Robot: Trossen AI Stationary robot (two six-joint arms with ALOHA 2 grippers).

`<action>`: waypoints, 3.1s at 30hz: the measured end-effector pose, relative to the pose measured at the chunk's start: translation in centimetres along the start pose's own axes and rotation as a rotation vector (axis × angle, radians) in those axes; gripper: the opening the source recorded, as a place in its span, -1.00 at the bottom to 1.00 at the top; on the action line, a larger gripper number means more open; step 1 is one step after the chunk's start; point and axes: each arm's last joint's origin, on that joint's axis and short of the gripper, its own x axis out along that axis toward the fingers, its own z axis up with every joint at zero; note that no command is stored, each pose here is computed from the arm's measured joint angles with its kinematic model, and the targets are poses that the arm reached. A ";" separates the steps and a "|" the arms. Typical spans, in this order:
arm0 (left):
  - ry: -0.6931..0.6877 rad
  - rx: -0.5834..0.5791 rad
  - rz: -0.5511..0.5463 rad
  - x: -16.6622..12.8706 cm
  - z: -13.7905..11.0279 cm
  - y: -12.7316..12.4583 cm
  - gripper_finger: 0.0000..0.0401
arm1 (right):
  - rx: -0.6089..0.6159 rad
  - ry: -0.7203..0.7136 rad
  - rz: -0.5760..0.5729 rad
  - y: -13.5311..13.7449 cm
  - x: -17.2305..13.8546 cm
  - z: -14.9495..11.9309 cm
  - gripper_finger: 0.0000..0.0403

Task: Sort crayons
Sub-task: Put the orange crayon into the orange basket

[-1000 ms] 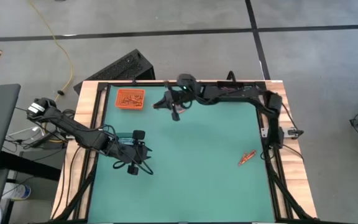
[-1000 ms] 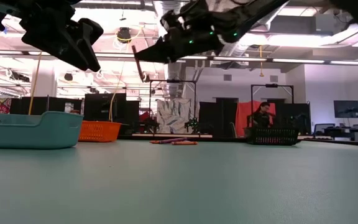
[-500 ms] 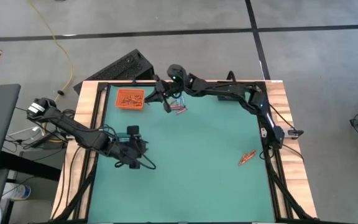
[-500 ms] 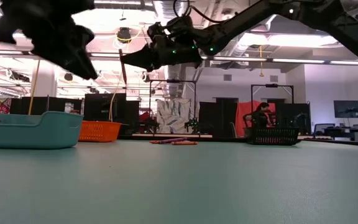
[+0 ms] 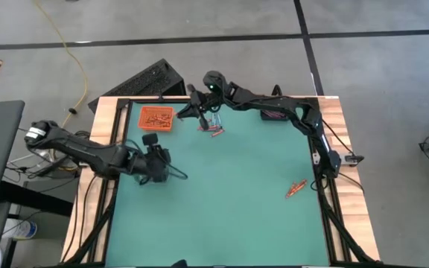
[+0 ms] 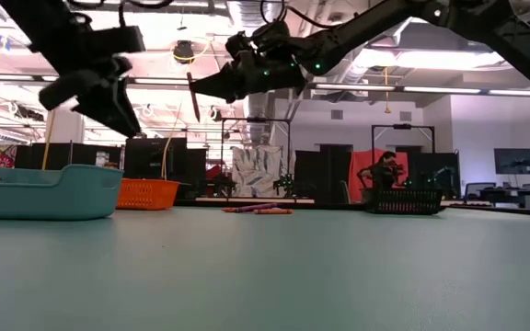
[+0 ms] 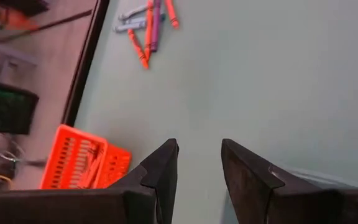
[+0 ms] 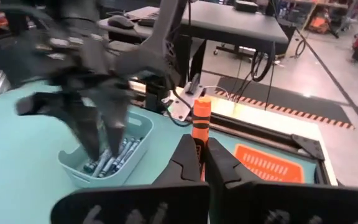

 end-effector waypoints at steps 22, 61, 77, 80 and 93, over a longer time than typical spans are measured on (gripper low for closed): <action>-0.347 -0.308 0.120 -0.5 -2.1 5.9 -0.43 | -0.062 -0.164 -0.020 -0.6 1.1 0.0 -1.00; -0.665 -0.353 0.238 -2.1 1.1 6.8 -0.43 | -0.161 -0.133 0.076 4.5 2.0 4.9 -1.00; -0.670 -0.290 0.201 -2.1 1.1 6.6 -0.95 | -0.151 -0.110 0.079 4.4 1.9 4.5 -1.00; -0.655 -0.255 0.201 -2.0 1.0 6.5 -0.97 | -0.134 -0.091 0.079 4.3 1.7 4.3 -0.99; -0.312 -0.083 0.379 -0.1 -1.0 8.5 -0.99 | -0.031 0.201 -0.142 3.4 1.1 1.7 -0.05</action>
